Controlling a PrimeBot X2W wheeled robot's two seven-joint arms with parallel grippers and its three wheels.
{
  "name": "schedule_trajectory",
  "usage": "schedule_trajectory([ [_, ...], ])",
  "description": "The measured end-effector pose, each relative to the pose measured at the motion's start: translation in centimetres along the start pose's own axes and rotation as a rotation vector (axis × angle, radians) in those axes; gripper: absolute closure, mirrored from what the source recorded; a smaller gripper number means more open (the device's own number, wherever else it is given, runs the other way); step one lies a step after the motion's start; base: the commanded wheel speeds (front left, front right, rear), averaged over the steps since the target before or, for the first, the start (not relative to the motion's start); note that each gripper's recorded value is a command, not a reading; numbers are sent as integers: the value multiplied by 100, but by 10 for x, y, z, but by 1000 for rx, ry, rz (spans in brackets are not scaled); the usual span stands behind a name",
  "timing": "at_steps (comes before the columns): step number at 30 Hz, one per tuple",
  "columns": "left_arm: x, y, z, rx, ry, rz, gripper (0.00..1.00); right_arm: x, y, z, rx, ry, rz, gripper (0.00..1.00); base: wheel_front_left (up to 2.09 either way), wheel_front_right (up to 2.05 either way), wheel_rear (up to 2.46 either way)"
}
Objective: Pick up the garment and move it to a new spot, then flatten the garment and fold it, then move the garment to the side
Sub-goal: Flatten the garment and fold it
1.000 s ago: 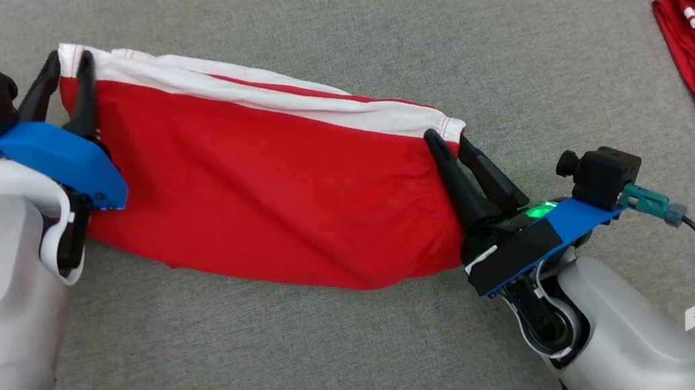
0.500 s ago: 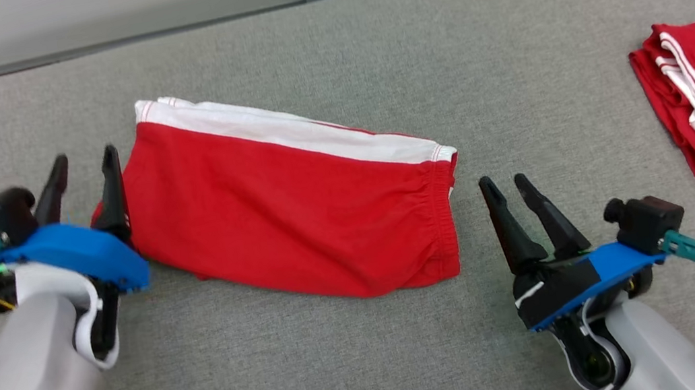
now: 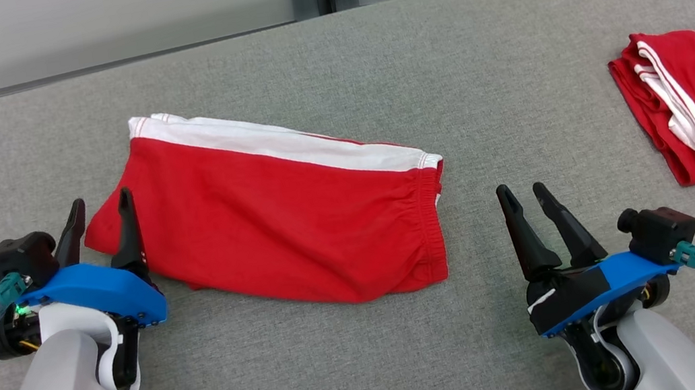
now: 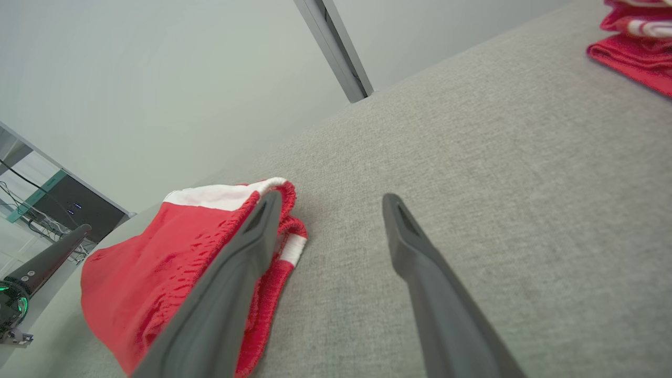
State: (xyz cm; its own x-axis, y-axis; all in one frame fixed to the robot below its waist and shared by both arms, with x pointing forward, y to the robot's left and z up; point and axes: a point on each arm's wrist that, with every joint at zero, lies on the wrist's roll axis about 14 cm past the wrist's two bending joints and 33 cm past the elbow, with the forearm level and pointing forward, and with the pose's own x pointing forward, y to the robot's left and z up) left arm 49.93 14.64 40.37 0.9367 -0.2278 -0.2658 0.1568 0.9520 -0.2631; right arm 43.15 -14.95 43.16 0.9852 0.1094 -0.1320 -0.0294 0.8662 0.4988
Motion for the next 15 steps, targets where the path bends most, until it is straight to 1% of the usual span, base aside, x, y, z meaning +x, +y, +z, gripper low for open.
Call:
schedule_trajectory([
  [2,1,4,-8,7,24,11,0,1,-4,0,-23,0,-5,0,0,0,0],
  [10,14,25,-38,32,139,71,0,6,-17,-2,-34,5,-37,0,0,0,0],
  [12,15,24,-48,31,182,70,0,6,-19,-2,-36,3,-41,0,0,0,0],
  [15,18,13,-54,33,219,43,0,7,-21,1,-41,-4,-49,0,0,0,0],
])
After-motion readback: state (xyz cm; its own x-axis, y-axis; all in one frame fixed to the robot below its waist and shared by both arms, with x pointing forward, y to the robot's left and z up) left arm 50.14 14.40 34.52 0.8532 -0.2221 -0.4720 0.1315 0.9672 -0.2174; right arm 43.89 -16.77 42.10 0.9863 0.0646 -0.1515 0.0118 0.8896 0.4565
